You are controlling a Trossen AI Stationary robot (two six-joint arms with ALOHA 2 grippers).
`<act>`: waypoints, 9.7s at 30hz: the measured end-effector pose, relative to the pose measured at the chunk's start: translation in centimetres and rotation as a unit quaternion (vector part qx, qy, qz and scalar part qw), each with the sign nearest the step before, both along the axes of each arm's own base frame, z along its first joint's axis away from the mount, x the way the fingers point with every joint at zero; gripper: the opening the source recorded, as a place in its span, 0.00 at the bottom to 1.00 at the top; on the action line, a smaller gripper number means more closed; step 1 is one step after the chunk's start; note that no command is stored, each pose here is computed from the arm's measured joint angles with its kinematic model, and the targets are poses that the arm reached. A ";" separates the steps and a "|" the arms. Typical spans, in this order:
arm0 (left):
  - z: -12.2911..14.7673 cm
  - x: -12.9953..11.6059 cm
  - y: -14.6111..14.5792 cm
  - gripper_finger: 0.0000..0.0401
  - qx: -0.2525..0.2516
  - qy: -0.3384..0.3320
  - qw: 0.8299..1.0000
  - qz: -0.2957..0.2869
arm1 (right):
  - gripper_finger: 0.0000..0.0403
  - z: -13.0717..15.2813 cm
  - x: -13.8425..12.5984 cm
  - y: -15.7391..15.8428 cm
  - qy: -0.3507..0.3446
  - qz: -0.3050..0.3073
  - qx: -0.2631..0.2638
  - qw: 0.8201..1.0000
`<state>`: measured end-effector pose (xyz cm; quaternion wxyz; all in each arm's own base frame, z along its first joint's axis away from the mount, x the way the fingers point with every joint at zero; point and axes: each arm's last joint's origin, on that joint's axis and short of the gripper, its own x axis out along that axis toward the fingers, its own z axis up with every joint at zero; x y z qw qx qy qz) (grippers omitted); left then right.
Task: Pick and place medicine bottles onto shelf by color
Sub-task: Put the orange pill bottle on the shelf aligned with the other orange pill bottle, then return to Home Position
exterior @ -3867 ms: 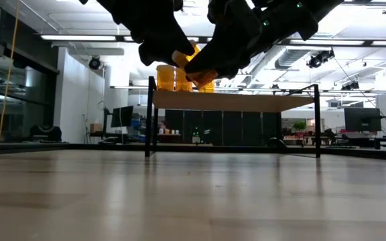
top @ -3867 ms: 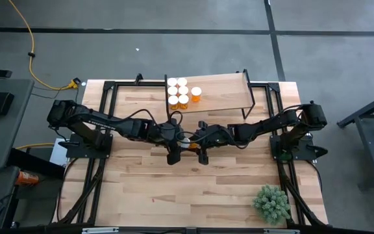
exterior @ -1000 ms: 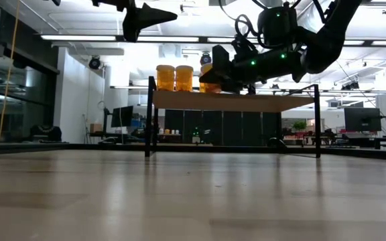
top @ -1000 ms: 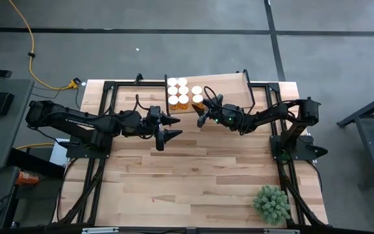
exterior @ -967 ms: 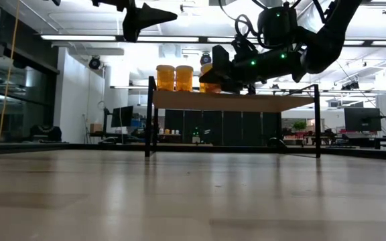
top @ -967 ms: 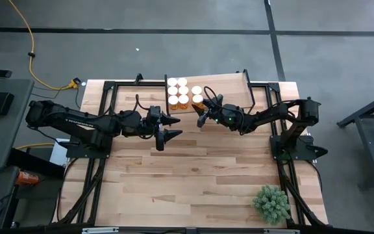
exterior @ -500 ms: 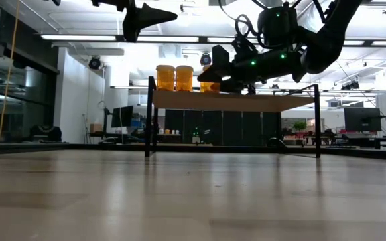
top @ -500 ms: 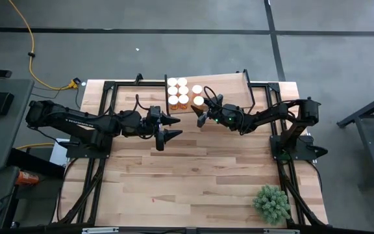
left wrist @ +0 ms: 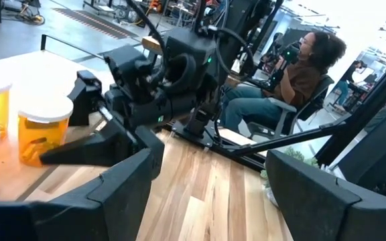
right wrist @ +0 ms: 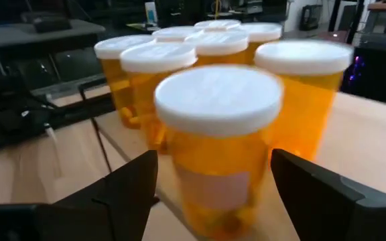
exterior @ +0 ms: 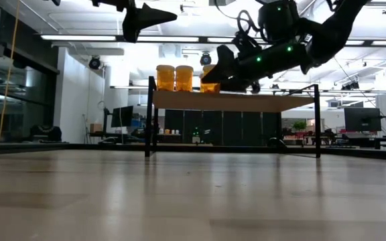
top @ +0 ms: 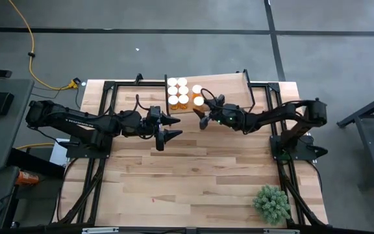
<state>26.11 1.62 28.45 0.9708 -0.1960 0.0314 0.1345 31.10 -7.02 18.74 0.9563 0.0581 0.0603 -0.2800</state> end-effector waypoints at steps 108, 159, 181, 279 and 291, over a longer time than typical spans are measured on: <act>6.5 -10.1 0.9 0.05 0.151 -0.064 0.986 0.017 | 0.00 12.9 -11.3 3.0 -0.105 0.219 0.064 0.968; -11.6 -16.4 -0.4 0.00 0.091 -0.049 0.994 -0.039 | 0.00 12.6 -11.3 3.4 -0.119 0.258 0.180 0.942; -11.6 -16.4 -0.4 0.00 0.066 -0.054 0.996 -0.036 | 0.00 6.1 -23.6 6.2 -0.190 0.276 0.101 0.937; -11.6 -16.4 -0.3 0.00 0.066 -0.054 0.996 -0.032 | 0.00 -2.0 -21.4 5.4 -0.100 0.170 0.072 0.978; -11.6 -16.4 -0.3 0.00 0.066 -0.054 0.996 -0.031 | 0.00 -2.0 -21.4 5.4 -0.100 0.170 0.072 0.978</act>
